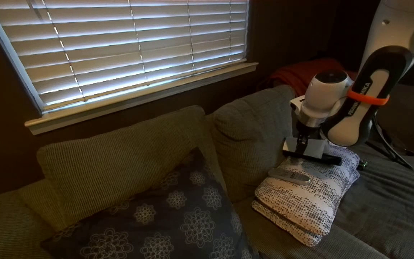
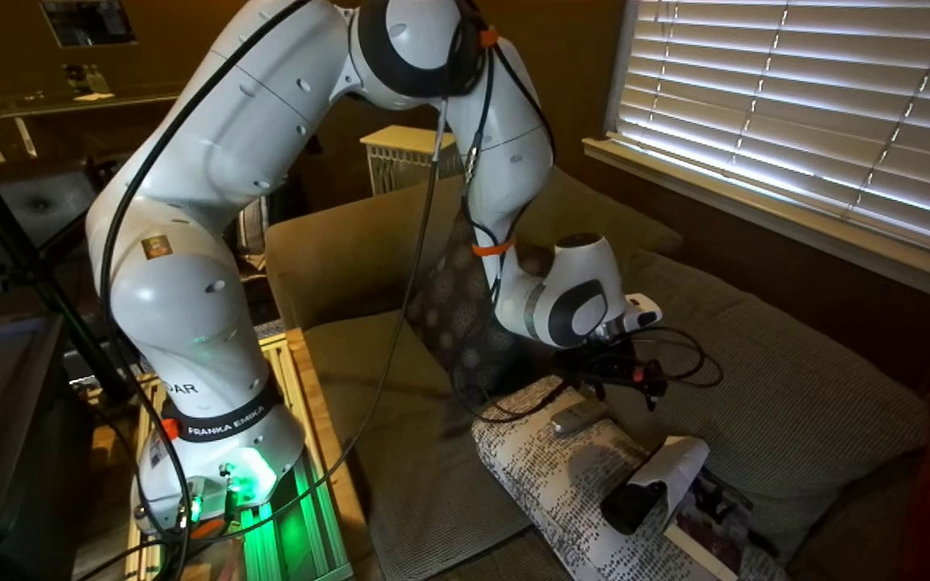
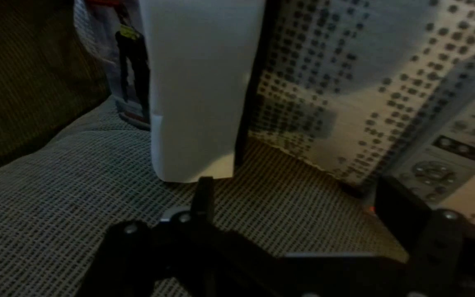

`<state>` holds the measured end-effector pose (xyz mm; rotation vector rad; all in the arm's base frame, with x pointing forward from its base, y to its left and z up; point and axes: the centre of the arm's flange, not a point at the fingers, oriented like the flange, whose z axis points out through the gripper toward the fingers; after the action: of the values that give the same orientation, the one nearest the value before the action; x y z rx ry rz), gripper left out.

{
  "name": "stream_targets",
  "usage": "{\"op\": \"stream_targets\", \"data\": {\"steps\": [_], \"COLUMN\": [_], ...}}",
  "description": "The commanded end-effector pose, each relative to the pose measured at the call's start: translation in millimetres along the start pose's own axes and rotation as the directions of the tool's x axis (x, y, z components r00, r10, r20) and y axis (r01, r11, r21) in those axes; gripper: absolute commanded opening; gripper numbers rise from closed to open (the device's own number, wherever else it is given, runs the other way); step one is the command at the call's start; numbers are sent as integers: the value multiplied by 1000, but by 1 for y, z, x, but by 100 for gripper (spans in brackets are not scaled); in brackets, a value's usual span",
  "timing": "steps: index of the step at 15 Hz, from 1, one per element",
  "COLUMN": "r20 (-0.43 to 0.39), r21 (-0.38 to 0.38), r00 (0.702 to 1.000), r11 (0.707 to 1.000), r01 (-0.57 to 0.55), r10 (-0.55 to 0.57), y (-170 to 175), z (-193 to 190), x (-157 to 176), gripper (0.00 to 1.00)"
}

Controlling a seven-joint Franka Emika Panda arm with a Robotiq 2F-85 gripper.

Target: Pick up the napkin and the remote under the napkin, place the remote on the cushion next to the black remote then place the napkin on the black remote

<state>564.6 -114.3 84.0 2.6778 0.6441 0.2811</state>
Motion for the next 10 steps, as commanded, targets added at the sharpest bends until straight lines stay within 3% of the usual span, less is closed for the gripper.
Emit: {"op": "stream_targets", "data": {"steps": [1,5,10], "r20": [18,72,114], "r21": [159,275,306], "r00": [1000,996,979], "r11": [987,959,932], "r01": [2,-62,-196], "r10": [-5,44,168], "y": [-11,-24,-26], "z": [-40,-58,-68], "x": [-5,6,10], "gripper": [100,100,100]}}
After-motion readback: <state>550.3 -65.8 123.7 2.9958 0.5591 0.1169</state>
